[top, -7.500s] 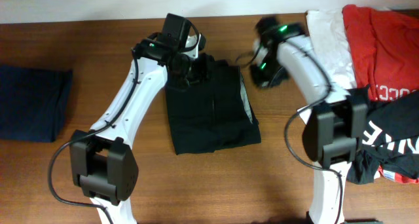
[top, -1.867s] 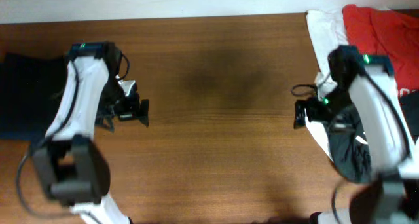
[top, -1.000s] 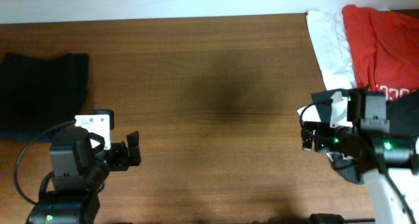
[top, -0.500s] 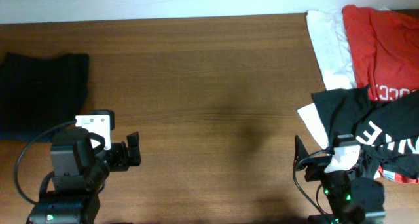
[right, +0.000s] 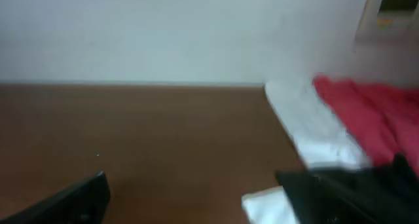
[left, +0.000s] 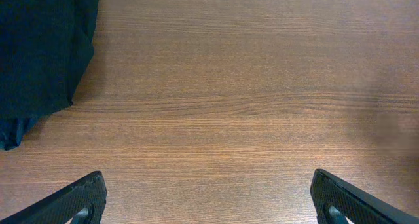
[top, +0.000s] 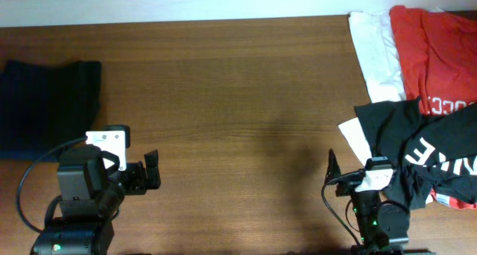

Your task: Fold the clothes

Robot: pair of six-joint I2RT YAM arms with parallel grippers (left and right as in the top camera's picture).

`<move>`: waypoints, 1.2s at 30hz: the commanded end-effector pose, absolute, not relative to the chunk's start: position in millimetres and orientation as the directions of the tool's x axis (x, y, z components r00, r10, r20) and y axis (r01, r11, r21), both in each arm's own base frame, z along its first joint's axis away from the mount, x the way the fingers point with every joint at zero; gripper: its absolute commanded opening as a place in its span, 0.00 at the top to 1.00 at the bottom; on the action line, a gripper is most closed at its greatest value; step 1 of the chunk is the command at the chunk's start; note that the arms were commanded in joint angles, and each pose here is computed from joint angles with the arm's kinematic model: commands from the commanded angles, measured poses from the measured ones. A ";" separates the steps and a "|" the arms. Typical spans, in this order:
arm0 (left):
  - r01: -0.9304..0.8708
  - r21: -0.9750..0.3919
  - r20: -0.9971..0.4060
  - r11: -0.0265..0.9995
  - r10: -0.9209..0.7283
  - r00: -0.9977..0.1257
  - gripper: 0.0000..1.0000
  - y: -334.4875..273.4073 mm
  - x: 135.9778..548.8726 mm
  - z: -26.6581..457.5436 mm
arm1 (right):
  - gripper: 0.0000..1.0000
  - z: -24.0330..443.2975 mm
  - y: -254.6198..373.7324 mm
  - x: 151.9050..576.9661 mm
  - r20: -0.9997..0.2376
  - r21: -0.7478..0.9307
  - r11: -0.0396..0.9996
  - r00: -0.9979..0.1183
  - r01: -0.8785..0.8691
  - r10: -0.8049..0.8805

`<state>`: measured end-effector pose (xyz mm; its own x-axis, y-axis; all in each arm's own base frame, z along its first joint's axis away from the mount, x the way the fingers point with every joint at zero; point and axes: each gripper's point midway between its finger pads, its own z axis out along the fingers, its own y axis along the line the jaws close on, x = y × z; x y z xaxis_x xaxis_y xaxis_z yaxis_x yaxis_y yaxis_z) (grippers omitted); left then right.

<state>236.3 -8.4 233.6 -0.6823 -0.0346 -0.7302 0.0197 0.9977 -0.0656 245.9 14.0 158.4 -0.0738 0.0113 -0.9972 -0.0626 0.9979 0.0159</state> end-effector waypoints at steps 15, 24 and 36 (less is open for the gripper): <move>0.013 -0.065 -0.731 0.998 -0.039 -0.681 0.01 -7.8 236.1 233.8 | 0.01 156.0 15.4 245.5 -0.997 0.017 0.997 -0.078 -0.069 0.012; 0.013 -0.065 -0.734 0.998 -0.039 -0.678 0.01 -7.8 234.4 234.6 | 0.01 156.0 15.4 245.5 -0.997 0.017 0.997 -0.078 -0.069 0.012; 0.103 -0.054 -0.866 0.993 0.005 -0.500 0.01 -24.5 210.3 177.8 | 0.01 156.0 15.4 245.5 -0.997 0.017 0.997 -0.078 -0.069 0.012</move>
